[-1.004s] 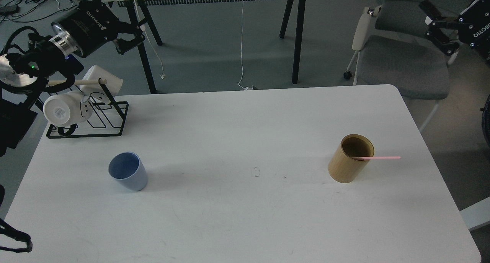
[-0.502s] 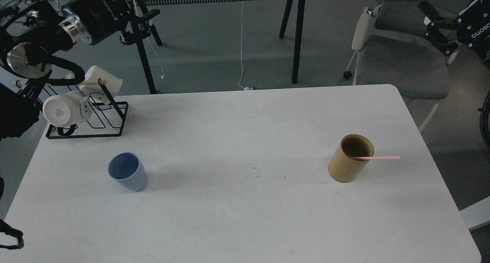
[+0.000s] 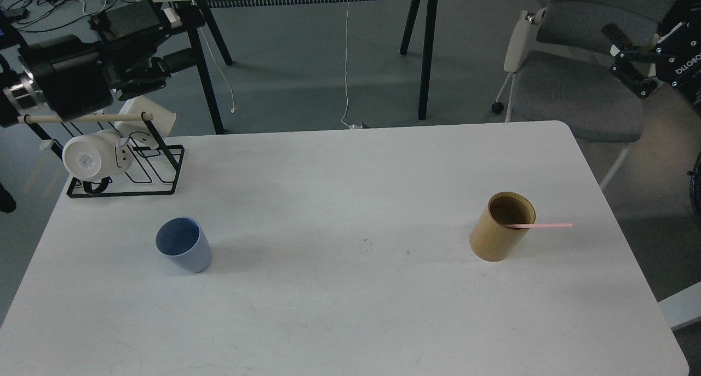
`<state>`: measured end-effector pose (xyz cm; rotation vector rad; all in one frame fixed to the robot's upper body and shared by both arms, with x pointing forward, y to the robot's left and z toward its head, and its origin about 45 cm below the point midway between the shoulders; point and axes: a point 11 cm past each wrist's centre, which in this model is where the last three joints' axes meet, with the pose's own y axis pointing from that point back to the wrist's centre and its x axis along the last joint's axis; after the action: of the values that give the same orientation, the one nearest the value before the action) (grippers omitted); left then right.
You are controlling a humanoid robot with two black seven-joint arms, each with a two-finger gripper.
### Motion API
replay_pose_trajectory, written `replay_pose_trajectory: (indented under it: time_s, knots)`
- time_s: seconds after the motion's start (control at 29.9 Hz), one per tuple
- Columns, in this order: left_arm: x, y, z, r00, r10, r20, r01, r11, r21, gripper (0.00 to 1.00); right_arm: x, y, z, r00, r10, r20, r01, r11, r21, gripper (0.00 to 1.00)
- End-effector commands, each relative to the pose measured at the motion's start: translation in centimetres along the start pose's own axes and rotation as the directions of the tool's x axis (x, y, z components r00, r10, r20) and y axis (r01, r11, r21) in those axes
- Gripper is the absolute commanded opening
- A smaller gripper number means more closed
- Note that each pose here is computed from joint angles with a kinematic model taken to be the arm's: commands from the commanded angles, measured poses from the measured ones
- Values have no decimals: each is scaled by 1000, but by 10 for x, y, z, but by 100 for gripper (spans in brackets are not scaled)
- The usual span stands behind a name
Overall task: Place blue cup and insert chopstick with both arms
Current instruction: 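Lower the left arm from its raised pose toward the blue cup, then close the left gripper around the blue cup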
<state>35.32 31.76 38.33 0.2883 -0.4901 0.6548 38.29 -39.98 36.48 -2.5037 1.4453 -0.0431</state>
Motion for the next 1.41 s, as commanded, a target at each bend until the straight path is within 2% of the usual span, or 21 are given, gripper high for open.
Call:
replay_pose_trajectory:
  time_s: [0.0, 0.13, 0.2, 0.27, 0.33, 0.47, 0.6, 0.77, 0.84, 0.94, 1.2, 1.37]
  knots:
    - [-1, 10, -16, 999, 14, -31, -13, 1000, 21, 90, 1, 0, -1, 1000, 2, -2, -2, 1000, 2, 99]
    - [-1, 11, -14, 999, 15, -34, -15, 1000, 8, 90, 4, 1, 0, 1000, 11, -4, -11, 1000, -1, 99]
    - [-3, 11, -12, 999, 9, -33, -9, 1000, -25, 96, 4, 2, 0, 1000, 12, -5, -12, 1000, -1, 99]
    - [-2, 13, -6, 1000, 1, -6, -2, 997, -76, 97, 5, 2, 0, 1000, 13, -6, -13, 1000, -3, 99]
    - [-5, 13, -8, 998, -23, 51, 25, 998, -51, 97, 5, 3, -1, 1000, 15, -10, -15, 1000, -4, 99]
    - [-19, 10, -25, 953, -145, 265, 126, 988, 87, 99, 6, 3, -3, 1000, 17, -14, -17, 1000, -5, 99]
    - [-38, 7, -47, 863, -286, 417, 208, 952, 223, 100, 8, 6, -3, 1000, 22, -18, -22, 1000, -10, 99]
    - [-64, 26, -98, 626, -562, 540, 286, 810, 511, 100, 10, 11, 1, 999, 32, -18, -32, 999, -25, 99]
    - [-72, 37, -112, 576, -619, 534, 296, 767, 570, 100, 11, 14, 3, 999, 37, -16, -37, 999, -31, 99]
    - [-82, 57, -126, 581, -657, 480, 317, 726, 610, 100, 12, 15, 3, 999, 39, -19, -40, 999, -35, 99]
    - [-79, 74, -148, 601, -676, 426, 300, 685, 664, 100, 13, 16, 4, 999, 42, -19, -42, 998, -39, 99]
    - [-82, 72, -173, 639, -666, 385, 291, 672, 681, 100, 13, 16, 4, 999, 42, -19, -42, 998, -37, 99]
